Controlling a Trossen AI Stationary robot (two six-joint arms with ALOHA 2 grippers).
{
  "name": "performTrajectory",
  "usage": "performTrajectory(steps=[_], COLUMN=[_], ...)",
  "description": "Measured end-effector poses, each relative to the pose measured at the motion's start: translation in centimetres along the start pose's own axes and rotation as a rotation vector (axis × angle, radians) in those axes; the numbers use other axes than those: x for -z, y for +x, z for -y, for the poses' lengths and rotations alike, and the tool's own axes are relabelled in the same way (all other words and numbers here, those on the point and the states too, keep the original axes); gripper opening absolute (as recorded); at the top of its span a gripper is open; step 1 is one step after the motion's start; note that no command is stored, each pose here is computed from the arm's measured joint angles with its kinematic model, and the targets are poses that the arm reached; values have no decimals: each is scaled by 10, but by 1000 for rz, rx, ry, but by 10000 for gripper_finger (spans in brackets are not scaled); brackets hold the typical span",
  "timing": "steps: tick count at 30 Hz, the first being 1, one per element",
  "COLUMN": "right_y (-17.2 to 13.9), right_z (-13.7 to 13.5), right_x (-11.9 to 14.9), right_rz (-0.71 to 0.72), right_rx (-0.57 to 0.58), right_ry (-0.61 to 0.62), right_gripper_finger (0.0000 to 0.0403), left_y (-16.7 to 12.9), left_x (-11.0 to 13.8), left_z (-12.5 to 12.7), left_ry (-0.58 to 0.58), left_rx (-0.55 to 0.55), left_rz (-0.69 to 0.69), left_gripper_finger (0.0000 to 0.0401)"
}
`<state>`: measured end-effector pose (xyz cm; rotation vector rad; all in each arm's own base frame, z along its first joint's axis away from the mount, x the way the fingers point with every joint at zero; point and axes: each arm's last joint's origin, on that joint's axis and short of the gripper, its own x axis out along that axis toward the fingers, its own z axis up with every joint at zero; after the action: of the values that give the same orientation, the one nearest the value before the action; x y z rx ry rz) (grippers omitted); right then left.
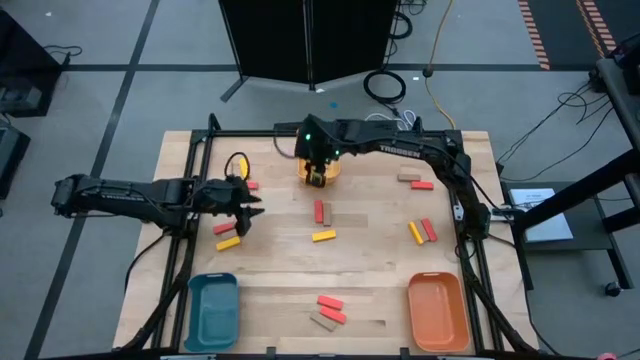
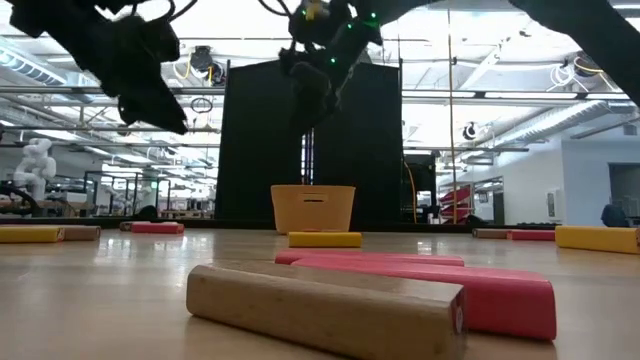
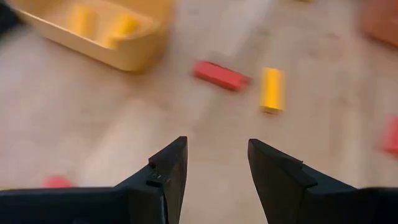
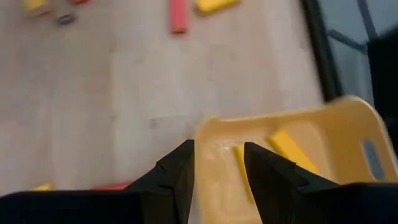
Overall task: Sort blocks
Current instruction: Put the yellow block into the yellow bin
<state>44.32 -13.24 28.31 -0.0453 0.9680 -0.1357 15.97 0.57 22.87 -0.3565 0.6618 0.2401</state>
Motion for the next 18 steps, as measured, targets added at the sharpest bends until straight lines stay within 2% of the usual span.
performTrajectory(steps=[3, 6, 10, 14, 18], right_y=[0, 0, 0, -1, 4], right_z=[-22, -41, -62, -76, -83], right_x=[-1, 0, 1, 4, 8], right_rz=[-26, -62, -97, -131, -145], right_rx=[-34, -66, -99, -123, -134], right_ry=[-80, -140, -190, -233, -261], right_gripper_finger=[132, 132, 132, 132, 132], left_y=[-7, -14, -21, -26, -27], left_x=[-4, -4, 7, 27, 38], left_z=[7, 14, 15, 12, 14], left_ry=[-62, -113, -233, -361, -401], left_rx=[152, 217, 160, 21, -57], left_rz=[-81, -167, -323, -519, -639], left_gripper_finger=[166, 166, 166, 166, 166])
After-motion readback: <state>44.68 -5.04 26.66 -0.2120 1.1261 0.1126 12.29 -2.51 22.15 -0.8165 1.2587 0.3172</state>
